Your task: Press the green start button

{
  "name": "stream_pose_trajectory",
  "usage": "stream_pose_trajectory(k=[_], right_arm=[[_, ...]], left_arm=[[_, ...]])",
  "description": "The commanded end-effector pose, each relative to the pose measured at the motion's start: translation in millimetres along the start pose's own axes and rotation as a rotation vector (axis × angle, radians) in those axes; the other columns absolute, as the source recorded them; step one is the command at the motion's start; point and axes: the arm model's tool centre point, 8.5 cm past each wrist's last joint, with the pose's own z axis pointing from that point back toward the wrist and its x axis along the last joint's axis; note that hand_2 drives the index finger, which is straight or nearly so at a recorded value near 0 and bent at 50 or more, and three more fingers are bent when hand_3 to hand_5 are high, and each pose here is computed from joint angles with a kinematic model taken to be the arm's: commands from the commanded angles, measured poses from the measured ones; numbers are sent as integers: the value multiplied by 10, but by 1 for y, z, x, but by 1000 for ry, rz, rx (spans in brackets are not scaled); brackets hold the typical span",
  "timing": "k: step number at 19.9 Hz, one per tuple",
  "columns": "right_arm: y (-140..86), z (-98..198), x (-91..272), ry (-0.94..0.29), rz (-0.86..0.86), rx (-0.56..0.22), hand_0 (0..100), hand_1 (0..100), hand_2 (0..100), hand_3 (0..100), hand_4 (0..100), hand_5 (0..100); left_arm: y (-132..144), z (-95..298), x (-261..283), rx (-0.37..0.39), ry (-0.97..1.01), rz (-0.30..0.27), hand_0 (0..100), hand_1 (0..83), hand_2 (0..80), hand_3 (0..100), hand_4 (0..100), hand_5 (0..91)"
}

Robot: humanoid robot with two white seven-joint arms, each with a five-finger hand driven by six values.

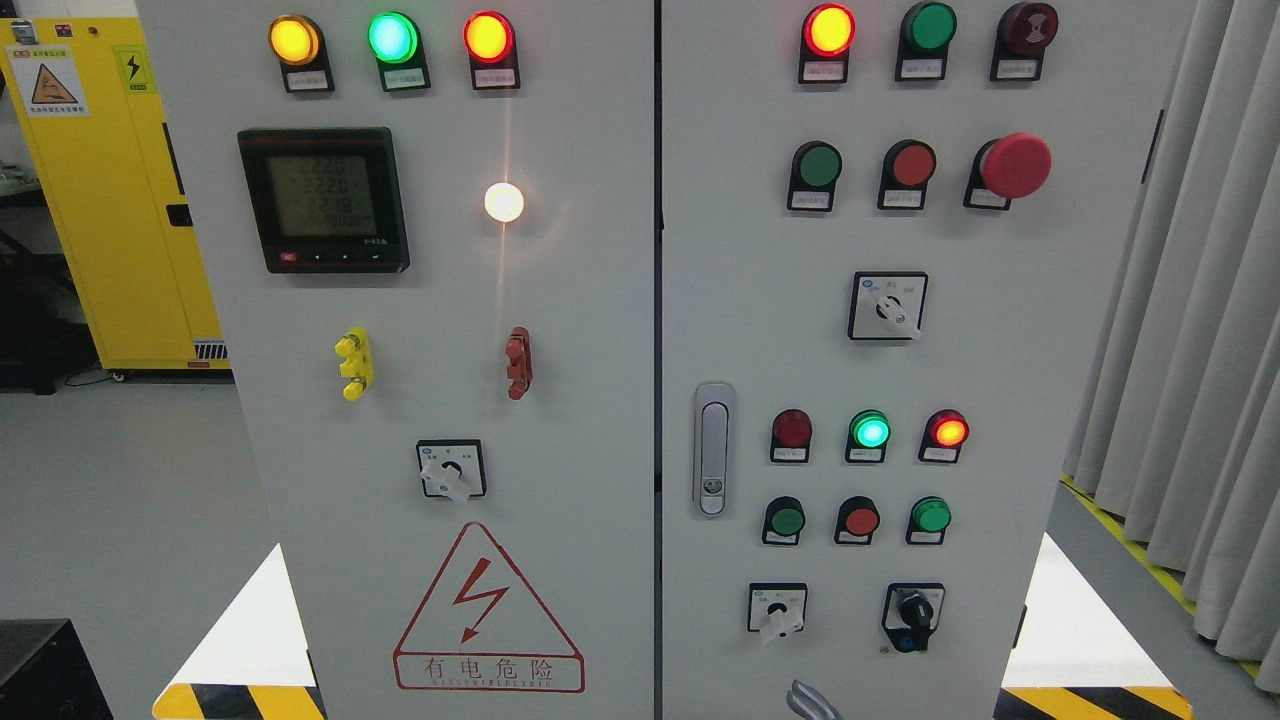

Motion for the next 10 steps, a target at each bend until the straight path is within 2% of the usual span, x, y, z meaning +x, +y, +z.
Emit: stream_pose_trajectory(k=[1, 2, 3, 4, 5, 7, 8, 10], right_arm=[[-38, -21, 3, -69, 380, -32, 478, 902, 0, 334, 404, 361], [-46, -30, 3, -79, 440, -44, 475, 909, 0, 381, 461, 411], [-51, -37, 2, -86, 486, -53, 496, 959, 0, 628, 717, 695], [-54, -43, 2, -93, 518, -57, 512, 967, 0, 652, 731, 715], [-55, -48, 1, -92, 531, -56, 536, 984, 0, 780, 853, 842], [-60, -56, 0, -84, 541, -80, 529, 986, 0, 814, 895, 902], [-63, -60, 0, -71, 547, -96, 467, 988, 0, 858, 929, 997], [-70, -71, -2, -49, 561, -119, 501, 993, 0, 870, 935, 1000]], left_arm=[[0, 0, 0, 0, 1, 0, 120, 556, 0, 0, 0, 0], [0, 0, 0, 0, -1, 0, 120, 556, 0, 0, 0, 0], [0, 0, 0, 0, 1, 0, 120, 556, 0, 0, 0, 0], [0, 0, 0, 0, 1, 0, 120, 556, 0, 0, 0, 0], [0, 0, 0, 0, -1, 0, 120, 556, 0, 0, 0, 0], [0, 0, 0, 0, -1, 0, 120, 556, 0, 0, 0, 0], [0, 0, 0, 0, 1, 0, 120, 556, 0, 0, 0, 0], [0, 0, 0, 0, -1, 0, 120, 556, 0, 0, 0, 0]])
